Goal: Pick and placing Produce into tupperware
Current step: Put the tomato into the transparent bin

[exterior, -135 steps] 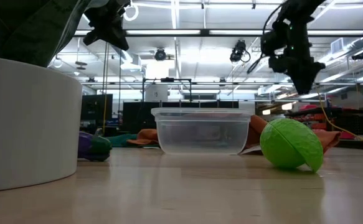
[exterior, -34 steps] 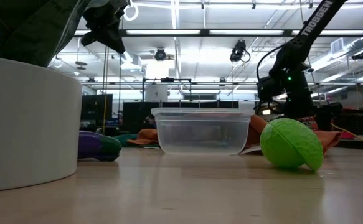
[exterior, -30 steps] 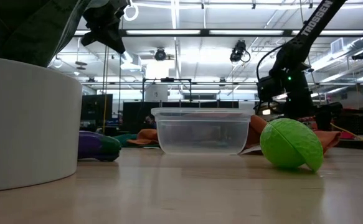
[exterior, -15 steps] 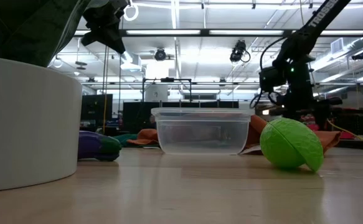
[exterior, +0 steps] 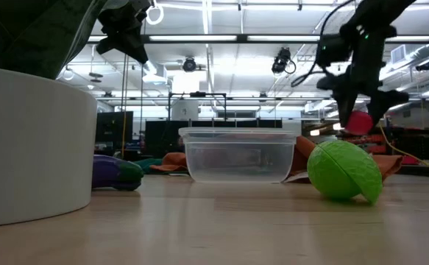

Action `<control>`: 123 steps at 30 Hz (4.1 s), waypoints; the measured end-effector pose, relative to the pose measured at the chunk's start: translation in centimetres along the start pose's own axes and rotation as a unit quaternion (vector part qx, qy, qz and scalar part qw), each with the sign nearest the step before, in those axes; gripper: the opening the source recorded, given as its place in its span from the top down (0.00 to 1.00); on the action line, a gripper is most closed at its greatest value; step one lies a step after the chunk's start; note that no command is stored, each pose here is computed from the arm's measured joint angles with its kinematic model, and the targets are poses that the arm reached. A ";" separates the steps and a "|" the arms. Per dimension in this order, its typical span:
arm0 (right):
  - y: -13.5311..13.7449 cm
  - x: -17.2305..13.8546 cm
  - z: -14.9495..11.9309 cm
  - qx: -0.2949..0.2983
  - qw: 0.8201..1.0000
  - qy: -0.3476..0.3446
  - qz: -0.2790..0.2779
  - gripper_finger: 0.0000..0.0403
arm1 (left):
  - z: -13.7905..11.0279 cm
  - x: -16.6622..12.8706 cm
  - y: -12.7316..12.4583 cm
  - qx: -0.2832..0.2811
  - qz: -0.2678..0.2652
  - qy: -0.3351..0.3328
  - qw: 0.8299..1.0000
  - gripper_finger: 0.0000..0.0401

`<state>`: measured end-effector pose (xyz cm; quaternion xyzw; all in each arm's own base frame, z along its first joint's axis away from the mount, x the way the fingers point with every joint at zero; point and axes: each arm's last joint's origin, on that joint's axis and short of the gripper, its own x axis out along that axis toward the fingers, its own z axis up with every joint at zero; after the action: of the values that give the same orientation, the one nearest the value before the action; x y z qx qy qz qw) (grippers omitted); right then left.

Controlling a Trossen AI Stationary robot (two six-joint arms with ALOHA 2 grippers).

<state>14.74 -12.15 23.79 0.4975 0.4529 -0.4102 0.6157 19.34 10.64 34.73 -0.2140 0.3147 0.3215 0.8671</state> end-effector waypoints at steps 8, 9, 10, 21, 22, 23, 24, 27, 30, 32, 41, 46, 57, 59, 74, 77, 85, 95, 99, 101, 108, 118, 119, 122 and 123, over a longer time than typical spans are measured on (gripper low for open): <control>3.2 -0.3 -3.9 -0.083 0.994 0.057 0.037 0.47 | 0.0 0.0 0.0 0.001 0.000 0.000 1.000 0.91; 3.8 -0.4 -4.1 -0.097 0.993 0.060 0.039 0.47 | 0.0 0.0 0.0 0.001 0.000 0.000 1.000 0.91; 4.5 -0.5 -4.3 -0.108 0.991 0.063 0.041 0.47 | 0.0 0.0 0.0 0.001 0.000 0.000 1.000 0.91; 13.6 -2.6 -3.1 -0.250 0.963 0.050 0.085 0.47 | -0.1 -0.1 0.0 0.007 0.000 0.002 1.000 0.90; 14.4 -2.8 -2.9 -0.264 0.959 0.047 0.088 0.47 | -0.1 -0.2 0.0 0.011 0.000 0.004 1.000 0.90; 15.0 -3.0 -2.7 -0.276 0.956 0.046 0.088 0.47 | -0.2 -0.4 0.1 0.015 0.000 0.003 1.000 0.90; 15.6 -3.1 -2.5 -0.288 0.953 0.044 0.087 0.47 | -0.3 -0.6 0.1 0.020 0.001 0.005 1.000 0.91; 17.1 -3.2 -1.8 -0.313 0.945 0.045 0.079 0.47 | -0.6 -1.5 0.3 0.027 0.001 0.004 1.000 0.91; 18.5 -3.0 -1.5 -0.340 0.936 0.046 0.076 0.47 | -0.9 -2.8 0.6 0.026 0.000 -0.009 1.000 0.91; 19.4 -2.7 -1.6 -0.360 0.929 0.049 0.074 0.47 | -1.0 -3.7 0.9 0.022 -0.001 -0.023 0.999 0.90; 22.8 -1.2 -2.2 -0.456 0.886 0.045 0.068 0.47 | -1.9 -6.1 2.0 0.009 0.011 -0.037 0.999 0.91; 23.7 0.1 -2.7 -0.501 0.862 0.052 0.056 0.47 | -2.4 -6.2 2.2 0.010 0.023 -0.011 1.000 0.92; 24.8 1.5 -5.1 -0.641 0.767 -0.004 -0.019 0.47 | -2.5 -6.1 2.2 0.011 0.026 -0.006 1.000 0.91; 25.0 1.5 -5.4 -0.645 0.764 -0.010 -0.017 0.47 | -2.5 -6.1 2.2 0.011 0.026 -0.006 1.000 0.91; 26.0 3.7 -7.0 -0.658 0.753 0.001 -0.020 0.47 | -2.5 -6.1 2.2 0.012 0.027 -0.006 1.000 0.89; 26.1 4.5 -7.0 -0.661 0.750 0.008 -0.026 0.47 | -2.5 -6.1 2.3 0.012 0.030 -0.007 0.999 0.90; 25.5 6.6 -7.1 -0.672 0.738 0.023 -0.055 0.47 | -2.5 -6.1 2.3 0.012 0.030 -0.006 0.999 0.91; 24.6 8.6 -7.3 -0.659 0.749 0.027 -0.063 0.47 | -2.5 -6.1 2.3 0.020 0.030 -0.006 0.999 0.89; 24.6 9.0 -7.4 -0.647 0.760 0.020 -0.055 0.47 | -2.5 -6.1 2.2 0.020 0.029 -0.006 0.999 0.90; 24.6 9.2 -7.4 -0.646 0.761 0.018 -0.052 0.47 | -2.5 -6.1 2.2 0.020 0.029 -0.006 0.999 0.90; 23.9 10.6 -7.6 -0.638 0.768 0.020 -0.049 0.47 | -2.5 -6.1 2.2 0.021 0.029 -0.006 0.999 0.89; 24.0 11.0 -7.5 -0.625 0.780 0.002 -0.038 0.45 | -2.5 -6.1 2.2 0.021 0.029 -0.006 0.999 0.91; 24.0 11.0 -7.4 -0.624 0.780 0.000 -0.042 0.45 | -2.5 -6.1 2.2 0.021 0.029 -0.006 0.999 0.91; 23.9 11.1 -7.0 -0.615 0.787 -0.005 -0.049 0.43 | -2.5 -6.1 2.2 0.020 0.029 -0.006 0.999 0.90; 23.9 11.3 -6.8 -0.609 0.792 -0.005 -0.050 0.43 | -2.5 -6.1 2.2 0.020 0.029 -0.006 0.999 0.90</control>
<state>39.40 -2.10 18.01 -0.0056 0.6297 -0.0822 0.7724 13.13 8.18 36.73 -0.1851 0.3220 0.3414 0.8634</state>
